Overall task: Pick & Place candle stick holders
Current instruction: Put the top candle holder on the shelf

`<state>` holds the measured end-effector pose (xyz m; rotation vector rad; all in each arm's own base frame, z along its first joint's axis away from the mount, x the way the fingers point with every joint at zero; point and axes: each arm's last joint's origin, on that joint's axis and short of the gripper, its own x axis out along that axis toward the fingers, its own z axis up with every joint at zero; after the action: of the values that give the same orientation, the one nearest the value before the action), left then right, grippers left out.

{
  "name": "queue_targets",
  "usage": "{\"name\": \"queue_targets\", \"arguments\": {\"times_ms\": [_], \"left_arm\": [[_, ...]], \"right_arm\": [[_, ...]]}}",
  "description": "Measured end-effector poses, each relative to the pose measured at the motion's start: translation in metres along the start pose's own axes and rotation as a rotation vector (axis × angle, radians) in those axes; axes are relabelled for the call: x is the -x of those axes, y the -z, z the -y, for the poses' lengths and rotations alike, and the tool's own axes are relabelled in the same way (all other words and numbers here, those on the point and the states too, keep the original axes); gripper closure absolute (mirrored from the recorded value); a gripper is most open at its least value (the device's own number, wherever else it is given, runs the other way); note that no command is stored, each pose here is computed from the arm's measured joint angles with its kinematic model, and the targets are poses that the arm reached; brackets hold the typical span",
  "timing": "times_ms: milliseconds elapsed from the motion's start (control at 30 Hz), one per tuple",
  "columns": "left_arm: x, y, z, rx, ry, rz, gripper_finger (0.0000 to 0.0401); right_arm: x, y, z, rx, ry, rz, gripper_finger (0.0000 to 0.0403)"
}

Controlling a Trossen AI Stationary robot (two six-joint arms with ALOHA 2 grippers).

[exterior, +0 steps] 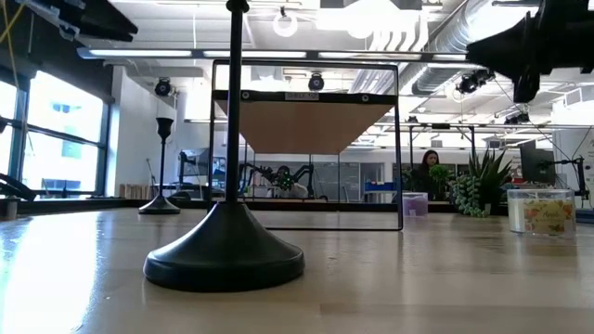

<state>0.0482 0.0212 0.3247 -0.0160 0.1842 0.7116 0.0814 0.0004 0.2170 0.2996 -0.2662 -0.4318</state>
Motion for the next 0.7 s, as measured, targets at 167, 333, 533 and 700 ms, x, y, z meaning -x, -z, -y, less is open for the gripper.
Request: {"name": "queue_targets", "arguments": {"times_ms": [167,333,533,700], "left_arm": [[0.001,-0.029,0.001,0.024,-0.012,-0.054,0.0197],[0.012,-0.048,-0.007,0.051,-0.127,-0.223,0.0197],[0.013,-0.072,-0.005,0.082,-0.140,-0.361,0.0197],[-0.002,-0.095,0.008,-0.006,-0.139,-0.441,0.0197]], "right_arm": [[0.000,-0.017,-0.003,0.073,0.004,0.029,0.0333],[0.000,-0.026,-0.004,0.129,0.011,0.033,0.0333],[0.000,-0.025,-0.004,0.156,0.040,0.021,0.0333],[0.000,-0.024,-0.004,0.159,0.040,0.014,0.0333]]}}
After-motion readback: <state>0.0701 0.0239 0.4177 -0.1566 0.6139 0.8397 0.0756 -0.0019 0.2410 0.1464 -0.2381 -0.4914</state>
